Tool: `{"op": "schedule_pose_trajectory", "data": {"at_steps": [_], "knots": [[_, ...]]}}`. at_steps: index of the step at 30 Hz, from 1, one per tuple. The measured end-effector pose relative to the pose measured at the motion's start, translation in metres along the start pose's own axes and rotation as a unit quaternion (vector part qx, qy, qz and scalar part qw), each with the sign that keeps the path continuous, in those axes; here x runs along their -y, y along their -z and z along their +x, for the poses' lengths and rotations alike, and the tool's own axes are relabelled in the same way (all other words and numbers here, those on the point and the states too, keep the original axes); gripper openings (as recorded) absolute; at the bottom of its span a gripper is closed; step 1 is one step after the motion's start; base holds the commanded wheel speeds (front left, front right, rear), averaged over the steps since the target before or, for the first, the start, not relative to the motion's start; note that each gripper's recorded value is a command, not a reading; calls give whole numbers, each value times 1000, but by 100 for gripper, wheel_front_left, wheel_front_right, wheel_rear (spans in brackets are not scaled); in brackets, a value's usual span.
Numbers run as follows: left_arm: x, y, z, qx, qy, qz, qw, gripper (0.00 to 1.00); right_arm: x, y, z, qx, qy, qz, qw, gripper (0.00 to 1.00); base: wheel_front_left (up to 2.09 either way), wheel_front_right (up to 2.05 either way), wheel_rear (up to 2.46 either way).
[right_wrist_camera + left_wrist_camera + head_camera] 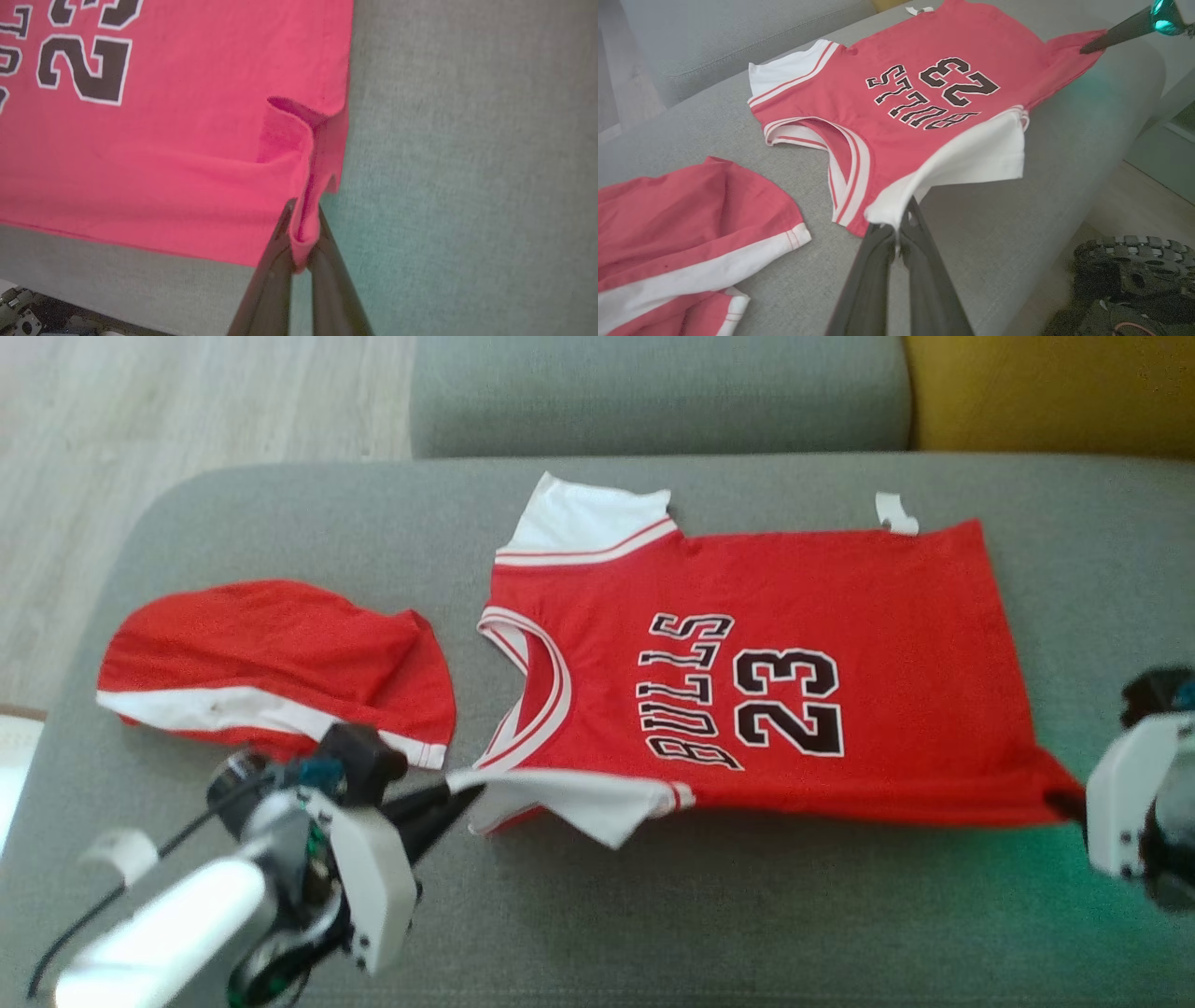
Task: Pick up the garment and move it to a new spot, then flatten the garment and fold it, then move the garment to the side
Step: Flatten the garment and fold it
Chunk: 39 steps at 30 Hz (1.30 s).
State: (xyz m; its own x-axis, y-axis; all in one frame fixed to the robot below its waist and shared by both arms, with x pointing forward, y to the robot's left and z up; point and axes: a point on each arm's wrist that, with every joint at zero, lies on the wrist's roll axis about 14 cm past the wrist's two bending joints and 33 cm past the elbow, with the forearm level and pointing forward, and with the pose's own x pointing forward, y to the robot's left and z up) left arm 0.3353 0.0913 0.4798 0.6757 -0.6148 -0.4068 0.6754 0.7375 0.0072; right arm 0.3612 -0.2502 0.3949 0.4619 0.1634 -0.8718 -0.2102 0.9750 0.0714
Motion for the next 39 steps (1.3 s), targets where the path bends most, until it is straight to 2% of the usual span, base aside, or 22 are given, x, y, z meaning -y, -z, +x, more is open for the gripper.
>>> {"op": "schedule_pose_trajectory", "data": {"at_steps": [6,19,20,21,22,27,33,35,39], "knots": [[-23,-2,21,-17,-6,27,999,0,4,-30,9,7,8,-3,1000,0,0,0,0],[-56,11,75,-70,2,68,995,0,13,-60,41,-22,32,-17,999,0,0,0,0],[-58,12,79,-71,3,70,995,0,16,-62,43,-22,38,-22,999,16,0,0,0],[-59,12,84,-72,4,71,995,16,18,-64,46,-19,42,-22,999,100,0,0,0],[-59,12,84,-72,4,71,995,98,18,-64,46,-19,42,-22,999,100,0,0,0],[-77,3,103,-53,-13,86,995,100,24,-100,51,58,52,-10,997,100,0,0,0],[-85,-30,111,35,-52,72,995,100,13,-125,45,141,51,-27,988,100,0,0,0],[-92,-45,107,76,-80,59,992,100,12,-135,37,182,52,-29,981,100,0,0,0],[-101,-70,93,147,-138,18,979,100,7,-156,14,278,53,-40,958,100,0,0,0]]}}
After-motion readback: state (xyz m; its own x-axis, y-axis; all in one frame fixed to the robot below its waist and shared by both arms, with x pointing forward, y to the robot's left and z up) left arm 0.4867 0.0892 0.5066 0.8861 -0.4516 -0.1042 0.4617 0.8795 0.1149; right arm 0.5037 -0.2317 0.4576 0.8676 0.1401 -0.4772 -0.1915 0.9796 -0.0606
